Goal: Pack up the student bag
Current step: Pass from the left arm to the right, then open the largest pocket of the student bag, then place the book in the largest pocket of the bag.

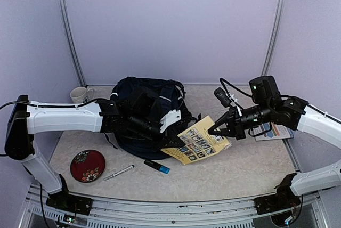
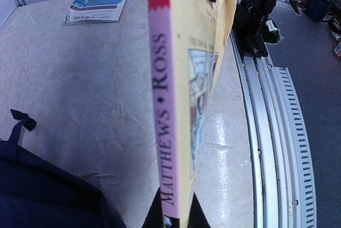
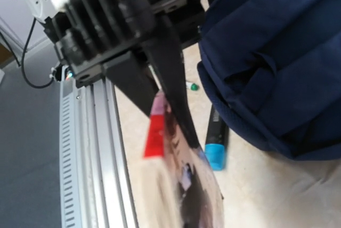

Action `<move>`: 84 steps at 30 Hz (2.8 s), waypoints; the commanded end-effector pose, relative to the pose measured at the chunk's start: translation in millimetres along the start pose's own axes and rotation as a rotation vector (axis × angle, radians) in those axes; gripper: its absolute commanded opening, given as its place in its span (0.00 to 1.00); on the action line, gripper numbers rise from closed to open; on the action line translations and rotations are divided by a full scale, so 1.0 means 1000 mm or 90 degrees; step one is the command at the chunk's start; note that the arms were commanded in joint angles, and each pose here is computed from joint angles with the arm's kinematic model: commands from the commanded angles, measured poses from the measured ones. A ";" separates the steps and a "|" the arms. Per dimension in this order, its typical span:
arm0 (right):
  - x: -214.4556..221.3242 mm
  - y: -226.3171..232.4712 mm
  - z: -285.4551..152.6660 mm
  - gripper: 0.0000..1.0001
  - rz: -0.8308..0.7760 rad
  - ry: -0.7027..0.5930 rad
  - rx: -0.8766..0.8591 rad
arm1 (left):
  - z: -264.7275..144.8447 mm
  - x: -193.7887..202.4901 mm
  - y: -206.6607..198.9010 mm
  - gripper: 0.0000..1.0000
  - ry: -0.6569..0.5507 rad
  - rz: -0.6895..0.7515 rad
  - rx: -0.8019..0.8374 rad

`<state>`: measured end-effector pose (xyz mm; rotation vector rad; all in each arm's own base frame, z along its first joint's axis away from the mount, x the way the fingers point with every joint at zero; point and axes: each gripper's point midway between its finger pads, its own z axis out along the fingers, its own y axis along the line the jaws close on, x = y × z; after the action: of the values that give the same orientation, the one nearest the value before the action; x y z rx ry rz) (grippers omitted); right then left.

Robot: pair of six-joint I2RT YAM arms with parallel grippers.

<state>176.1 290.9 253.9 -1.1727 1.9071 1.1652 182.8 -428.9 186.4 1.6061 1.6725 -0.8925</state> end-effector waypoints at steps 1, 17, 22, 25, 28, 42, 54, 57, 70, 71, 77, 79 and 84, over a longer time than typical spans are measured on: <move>-0.001 -0.003 -0.005 0.00 -0.002 -0.006 0.036 | -0.014 -0.031 -0.006 0.00 -0.062 0.036 0.009; -0.007 -0.107 -0.116 0.00 0.161 -0.149 0.459 | -0.041 0.124 0.076 0.91 0.559 0.074 -0.451; 0.002 -0.109 -0.109 0.00 0.170 -0.126 0.447 | -0.034 0.153 0.077 0.92 0.614 0.107 -0.439; 0.005 -0.106 -0.105 0.00 0.165 -0.123 0.431 | -0.047 0.158 0.104 0.94 0.646 0.182 -0.543; 0.001 -0.100 -0.102 0.00 0.156 -0.133 0.404 | -0.054 0.155 0.123 0.92 0.656 0.202 -0.627; -0.012 -0.070 -0.090 0.00 0.146 -0.154 0.289 | -0.072 0.017 0.112 0.00 0.324 0.097 -0.640; -0.011 -0.007 -0.041 0.00 0.181 -0.225 -0.014 | -0.138 -0.113 0.162 0.00 0.103 -0.035 -0.790; -0.028 -0.015 -0.029 0.00 0.231 -0.307 -0.034 | -0.147 -0.146 0.164 0.00 0.040 -0.050 -0.805; -0.064 -0.147 0.022 0.00 0.510 -0.409 0.151 | -0.174 -0.235 0.144 0.00 -0.129 -0.050 -0.794; -0.063 -0.153 0.023 0.00 0.523 -0.413 0.163 | -0.177 -0.236 0.143 0.00 -0.134 -0.051 -0.795; -0.055 -0.187 0.015 0.00 0.602 -0.510 0.222 | -0.157 -0.234 0.132 0.00 -0.137 -0.054 -0.741; -0.063 -0.193 0.006 0.00 0.601 -0.548 0.241 | -0.146 -0.227 0.129 0.00 -0.118 -0.052 -0.720; -0.070 -0.205 -0.039 0.00 0.598 -0.670 0.341 | -0.125 -0.210 0.118 0.00 -0.092 -0.077 -0.647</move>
<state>369.0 278.8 207.6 0.4702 1.9127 1.2838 336.6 -430.3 350.9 0.8938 1.7932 0.2259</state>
